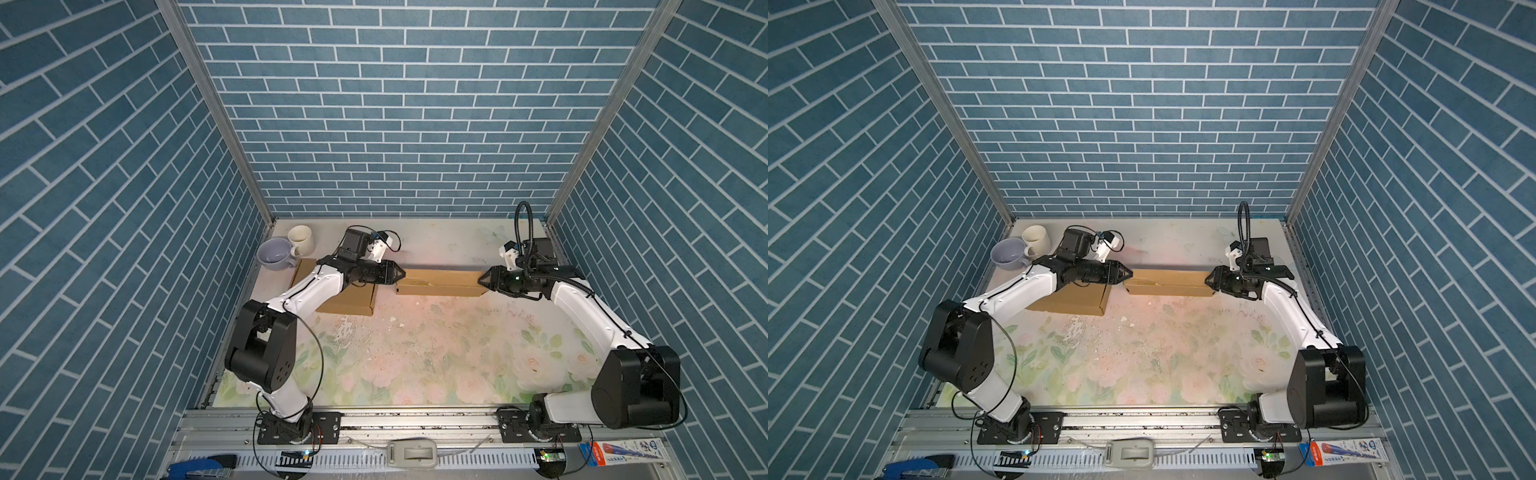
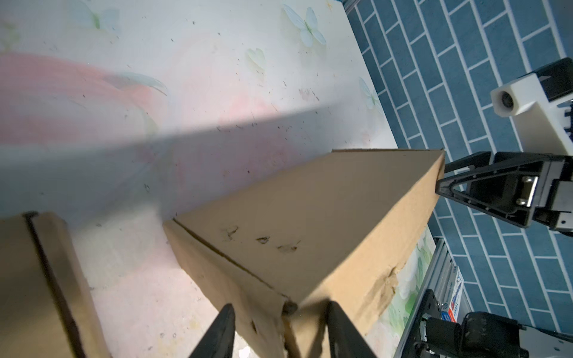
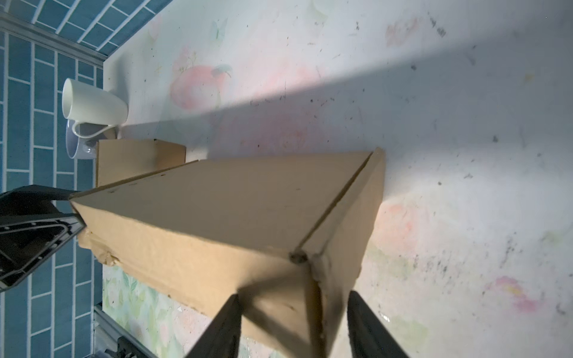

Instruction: Fold the paper box

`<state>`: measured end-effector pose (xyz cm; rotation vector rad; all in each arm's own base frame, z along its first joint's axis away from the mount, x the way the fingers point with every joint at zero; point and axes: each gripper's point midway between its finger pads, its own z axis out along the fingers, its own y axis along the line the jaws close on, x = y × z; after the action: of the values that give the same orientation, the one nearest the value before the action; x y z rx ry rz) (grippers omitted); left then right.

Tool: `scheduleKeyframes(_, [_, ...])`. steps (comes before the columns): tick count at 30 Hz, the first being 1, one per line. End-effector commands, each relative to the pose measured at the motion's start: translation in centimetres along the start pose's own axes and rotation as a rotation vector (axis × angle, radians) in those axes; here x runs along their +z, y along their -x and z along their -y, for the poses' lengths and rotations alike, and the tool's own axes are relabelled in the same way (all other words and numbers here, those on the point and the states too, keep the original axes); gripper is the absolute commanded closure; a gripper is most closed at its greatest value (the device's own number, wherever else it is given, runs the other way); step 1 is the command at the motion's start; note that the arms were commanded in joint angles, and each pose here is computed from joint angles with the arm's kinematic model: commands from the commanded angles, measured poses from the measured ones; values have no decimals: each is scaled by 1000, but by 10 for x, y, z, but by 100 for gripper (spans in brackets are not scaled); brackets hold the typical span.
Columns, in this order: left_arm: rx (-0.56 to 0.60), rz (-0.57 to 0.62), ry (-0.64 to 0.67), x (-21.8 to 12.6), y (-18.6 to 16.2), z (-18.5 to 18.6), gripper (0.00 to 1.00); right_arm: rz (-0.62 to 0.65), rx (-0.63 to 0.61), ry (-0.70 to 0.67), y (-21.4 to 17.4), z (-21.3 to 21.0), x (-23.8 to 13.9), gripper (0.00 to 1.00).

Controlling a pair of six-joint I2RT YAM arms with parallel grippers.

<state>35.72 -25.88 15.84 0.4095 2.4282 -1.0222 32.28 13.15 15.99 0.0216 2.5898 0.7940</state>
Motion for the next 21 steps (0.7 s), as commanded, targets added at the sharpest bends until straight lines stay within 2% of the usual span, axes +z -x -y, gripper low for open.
scheduleKeyframes(1, [-59, -74, 59, 1, -41, -9, 48, -48, 51, 44, -30, -8, -9, 38])
scheduleKeyframes(7, [-76, -69, 70, -5, -64, -11, 43, -60, 79, 58, -46, -6, -10, 32])
scheduleKeyframes(13, [-55, -69, 85, -10, -66, -7, 41, -47, 66, 29, -38, -5, -13, 33])
scheduleKeyframes(18, [92, 9, 214, -43, -49, -10, 39, 137, -8, -96, -2, 4, -39, 34])
scheduleKeyframes(21, [229, 164, 328, -69, -22, -17, 36, 380, -73, -230, 40, 23, -65, 29])
